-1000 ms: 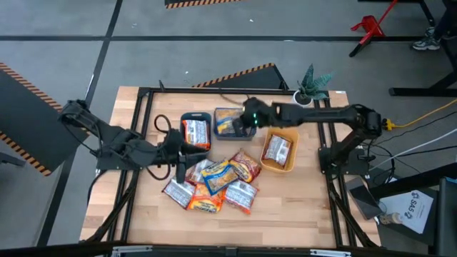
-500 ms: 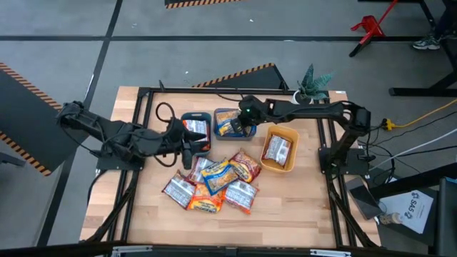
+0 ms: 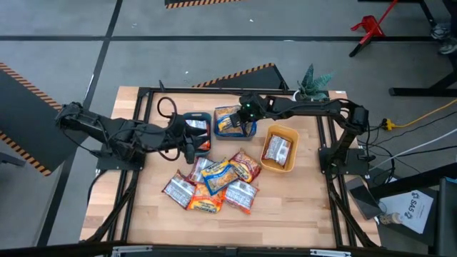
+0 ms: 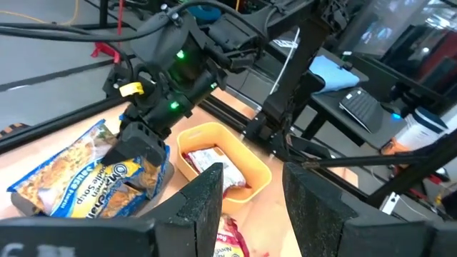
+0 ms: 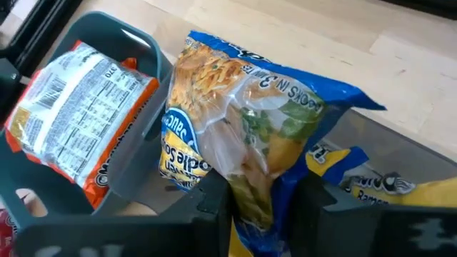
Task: Sort Maruchan noodles
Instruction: Put the blue noodle pack into the black transparent bin
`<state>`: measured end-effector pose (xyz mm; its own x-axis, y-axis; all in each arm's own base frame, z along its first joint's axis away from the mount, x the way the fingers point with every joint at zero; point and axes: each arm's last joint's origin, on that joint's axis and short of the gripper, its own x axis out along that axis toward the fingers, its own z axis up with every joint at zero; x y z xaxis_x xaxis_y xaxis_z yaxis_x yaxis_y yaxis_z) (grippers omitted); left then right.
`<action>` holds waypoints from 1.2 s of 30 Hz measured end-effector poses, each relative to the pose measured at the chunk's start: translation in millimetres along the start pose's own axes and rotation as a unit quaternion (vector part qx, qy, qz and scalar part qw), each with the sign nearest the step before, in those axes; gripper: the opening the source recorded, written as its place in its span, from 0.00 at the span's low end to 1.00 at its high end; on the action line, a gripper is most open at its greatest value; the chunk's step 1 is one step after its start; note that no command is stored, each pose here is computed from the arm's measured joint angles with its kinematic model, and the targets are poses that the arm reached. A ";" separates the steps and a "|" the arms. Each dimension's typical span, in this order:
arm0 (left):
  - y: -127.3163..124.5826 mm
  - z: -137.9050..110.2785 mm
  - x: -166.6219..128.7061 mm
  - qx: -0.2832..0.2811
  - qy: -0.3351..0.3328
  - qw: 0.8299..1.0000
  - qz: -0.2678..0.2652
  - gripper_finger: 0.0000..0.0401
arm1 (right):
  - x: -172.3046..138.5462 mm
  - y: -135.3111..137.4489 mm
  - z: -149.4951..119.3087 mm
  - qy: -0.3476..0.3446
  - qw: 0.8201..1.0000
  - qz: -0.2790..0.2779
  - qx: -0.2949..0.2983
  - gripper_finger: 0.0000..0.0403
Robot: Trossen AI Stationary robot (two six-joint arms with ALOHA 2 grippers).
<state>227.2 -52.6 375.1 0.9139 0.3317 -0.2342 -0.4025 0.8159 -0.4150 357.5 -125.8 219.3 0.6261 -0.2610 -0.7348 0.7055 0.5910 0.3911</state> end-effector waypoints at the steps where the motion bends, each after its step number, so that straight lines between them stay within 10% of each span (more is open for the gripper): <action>1: 0.4 0.3 0.5 0.000 0.002 1.000 -0.002 0.35 | -0.1 0.1 0.0 0.000 1.000 0.000 -0.001 0.23; 11: 4.0 1.2 3.9 -0.001 0.024 1.000 -0.020 0.35 | -5.9 -0.9 5.0 -0.001 1.000 -0.004 -0.008 0.49; 21: 3.0 -11.4 5.9 0.006 0.110 0.992 -0.063 0.35 | -67.2 33.9 36.3 0.045 0.994 -0.038 -0.097 0.54; 30: -21.1 -88.3 12.9 0.053 0.220 0.971 -0.082 0.35 | -114.1 97.5 -52.9 0.143 0.968 0.013 -0.206 0.54; 36: 10.3 -156.6 22.6 0.026 0.225 0.974 -0.022 0.35 | -119.7 124.9 -126.5 0.089 0.926 0.033 -0.366 0.54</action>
<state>235.3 -110.8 227.8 0.8100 0.0643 -0.5829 -0.3490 0.8516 -0.3910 328.7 75.8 286.0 0.5488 -0.1141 -0.8281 0.2128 0.9771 0.0065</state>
